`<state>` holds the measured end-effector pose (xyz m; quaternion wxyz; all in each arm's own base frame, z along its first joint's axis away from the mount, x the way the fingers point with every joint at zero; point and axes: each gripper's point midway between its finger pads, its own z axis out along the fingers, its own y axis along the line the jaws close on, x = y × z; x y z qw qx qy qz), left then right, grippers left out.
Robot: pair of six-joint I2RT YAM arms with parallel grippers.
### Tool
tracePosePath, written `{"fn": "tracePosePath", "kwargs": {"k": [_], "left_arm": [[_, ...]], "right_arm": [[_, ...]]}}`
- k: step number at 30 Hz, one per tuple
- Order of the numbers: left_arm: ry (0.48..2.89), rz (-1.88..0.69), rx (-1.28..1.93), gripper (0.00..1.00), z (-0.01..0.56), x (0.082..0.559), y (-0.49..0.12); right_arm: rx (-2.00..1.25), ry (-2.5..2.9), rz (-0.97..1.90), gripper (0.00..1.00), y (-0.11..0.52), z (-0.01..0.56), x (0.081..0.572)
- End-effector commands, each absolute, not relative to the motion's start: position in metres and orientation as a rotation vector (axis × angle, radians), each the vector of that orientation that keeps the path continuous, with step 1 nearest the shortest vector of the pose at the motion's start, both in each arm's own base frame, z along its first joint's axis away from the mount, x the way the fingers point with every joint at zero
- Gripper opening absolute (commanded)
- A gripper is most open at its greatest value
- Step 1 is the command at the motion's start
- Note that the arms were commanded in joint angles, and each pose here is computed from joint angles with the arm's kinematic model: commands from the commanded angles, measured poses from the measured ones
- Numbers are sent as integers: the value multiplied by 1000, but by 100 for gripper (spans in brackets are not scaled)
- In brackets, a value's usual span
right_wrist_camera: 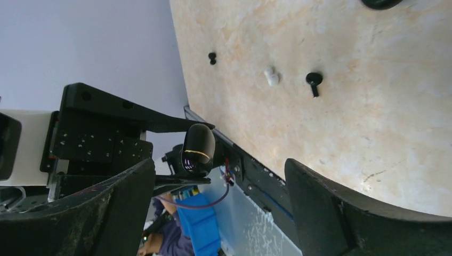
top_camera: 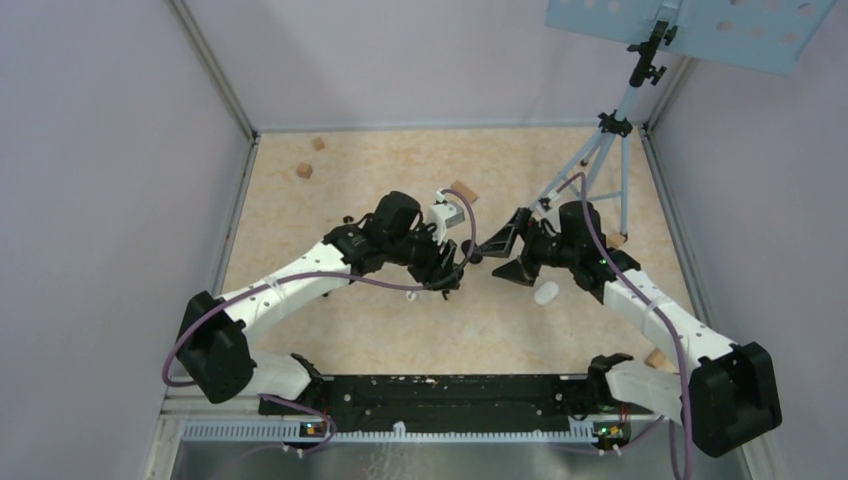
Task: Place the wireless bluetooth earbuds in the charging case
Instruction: Pass from the left arm to the right
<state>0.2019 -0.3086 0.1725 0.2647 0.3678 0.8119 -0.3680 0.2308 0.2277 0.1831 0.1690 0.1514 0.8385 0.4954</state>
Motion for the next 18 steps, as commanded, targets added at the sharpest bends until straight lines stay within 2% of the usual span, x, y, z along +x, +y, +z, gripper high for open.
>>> {"fn": "tracePosePath", "kwargs": {"k": [1, 5, 10, 18], "left_arm": [[2100, -1051, 1088, 45, 192, 196, -316], [2084, -1045, 1095, 46, 195, 195, -315], [2108, -1056, 1129, 46, 194, 191, -314], [2103, -1041, 1143, 47, 198, 188, -312]], "right_arm": [[331, 2337, 1526, 89, 255, 205, 228], [310, 2338, 1574, 86, 267, 207, 223], [274, 2365, 1599, 78, 277, 206, 215], [272, 2387, 1640, 72, 289, 197, 205]]}}
